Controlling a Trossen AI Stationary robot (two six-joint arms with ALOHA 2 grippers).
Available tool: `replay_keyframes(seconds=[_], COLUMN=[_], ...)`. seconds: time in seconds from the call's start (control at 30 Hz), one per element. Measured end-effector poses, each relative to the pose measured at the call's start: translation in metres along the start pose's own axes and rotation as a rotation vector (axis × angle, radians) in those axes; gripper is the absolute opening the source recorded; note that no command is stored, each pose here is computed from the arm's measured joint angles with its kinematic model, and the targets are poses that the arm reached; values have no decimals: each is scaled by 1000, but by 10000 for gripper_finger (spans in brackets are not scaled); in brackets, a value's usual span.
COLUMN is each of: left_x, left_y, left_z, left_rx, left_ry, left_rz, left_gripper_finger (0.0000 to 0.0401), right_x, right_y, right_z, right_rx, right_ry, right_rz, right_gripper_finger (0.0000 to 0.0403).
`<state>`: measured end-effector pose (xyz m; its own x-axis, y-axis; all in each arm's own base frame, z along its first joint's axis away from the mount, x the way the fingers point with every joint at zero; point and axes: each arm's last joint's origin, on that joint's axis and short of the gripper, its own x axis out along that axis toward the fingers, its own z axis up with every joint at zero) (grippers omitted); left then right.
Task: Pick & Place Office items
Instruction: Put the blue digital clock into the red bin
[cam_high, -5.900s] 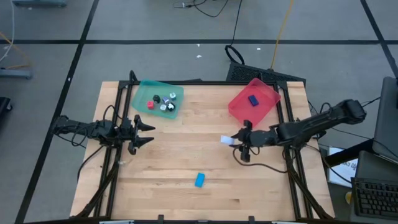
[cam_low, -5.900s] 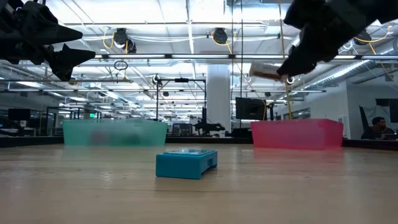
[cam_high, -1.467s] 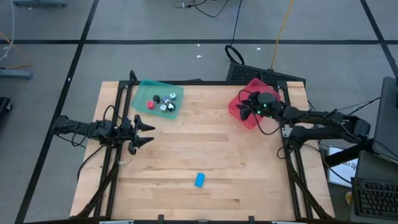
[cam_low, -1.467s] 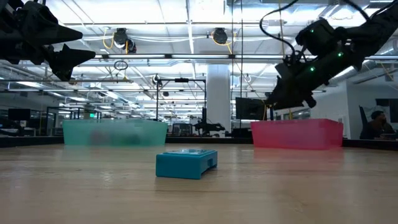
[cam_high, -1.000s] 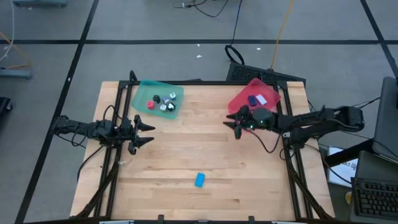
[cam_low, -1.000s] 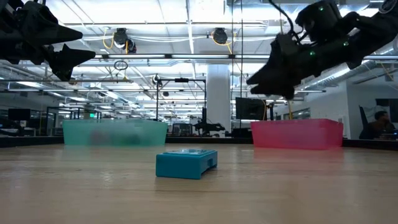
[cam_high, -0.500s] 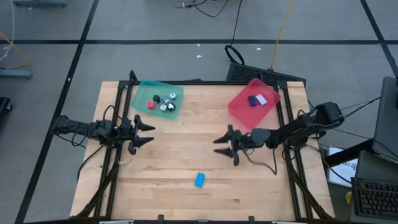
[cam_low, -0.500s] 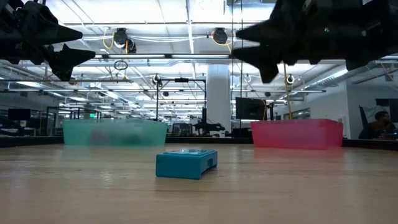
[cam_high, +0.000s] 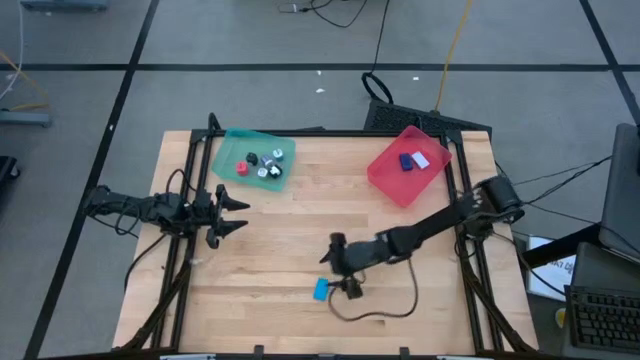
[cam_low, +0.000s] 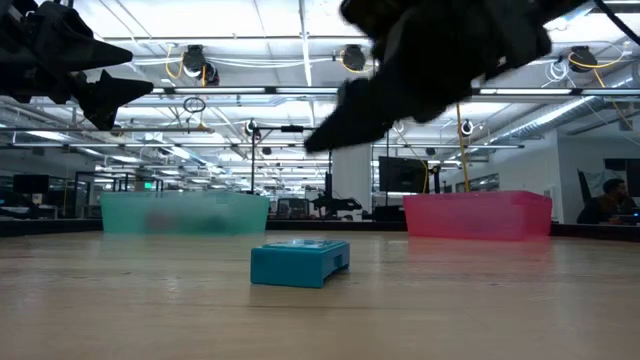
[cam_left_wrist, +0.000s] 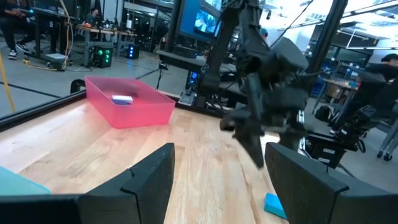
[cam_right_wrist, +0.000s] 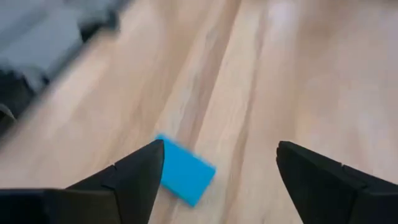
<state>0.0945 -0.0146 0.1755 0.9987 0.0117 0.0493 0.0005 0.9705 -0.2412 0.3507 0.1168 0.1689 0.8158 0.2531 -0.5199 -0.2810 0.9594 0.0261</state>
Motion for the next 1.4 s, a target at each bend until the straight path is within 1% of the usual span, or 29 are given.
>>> replay_keyframes(seconds=[0.1,0.27,0.4,0.5,0.53,0.83,1.0,1.07,1.13,1.17,1.23,1.27,1.4], left_x=[0,0,0,0,0,0,0,0,0,0,0,0,0], left_y=[0,0,0,0,0,0,0,0,0,0,0,0,0], left_z=[0,0,0,0,0,0,0,0,0,0,0,0,0], left_rx=[0,0,1,0,0,0,0,0,0,0,0,0,0], left_ry=[0,1,1,1,1,1,1,1,1,1,1,1,1], left_rz=[0,0,0,0,1,0,0,1,0,1,1,0,0], left_gripper_finger=[253,253,253,253,253,253,253,253,253,253,253,253,253], right_x=[21,48,55,58,58,55,52,52,51,51,51,52,53], right_y=[2,5,5,5,4,-8,-15,-18,-22,-23,-27,-29,-35], right_z=[-1,-4,-6,-10,-11,-12,-14,-14,-15,-16,-17,-17,-16], right_rx=[-37,-57,-106,-124,-122,-117,-73,-57,-29,-11,37,56,85], right_ry=[104,141,145,162,168,199,201,196,195,199,204,211,242], right_rz=[47,150,157,142,118,-268,-523,-579,-601,-605,-565,-522,-265], right_gripper_finger=[303,295,293,293,293,293,293,293,293,293,293,292,292])
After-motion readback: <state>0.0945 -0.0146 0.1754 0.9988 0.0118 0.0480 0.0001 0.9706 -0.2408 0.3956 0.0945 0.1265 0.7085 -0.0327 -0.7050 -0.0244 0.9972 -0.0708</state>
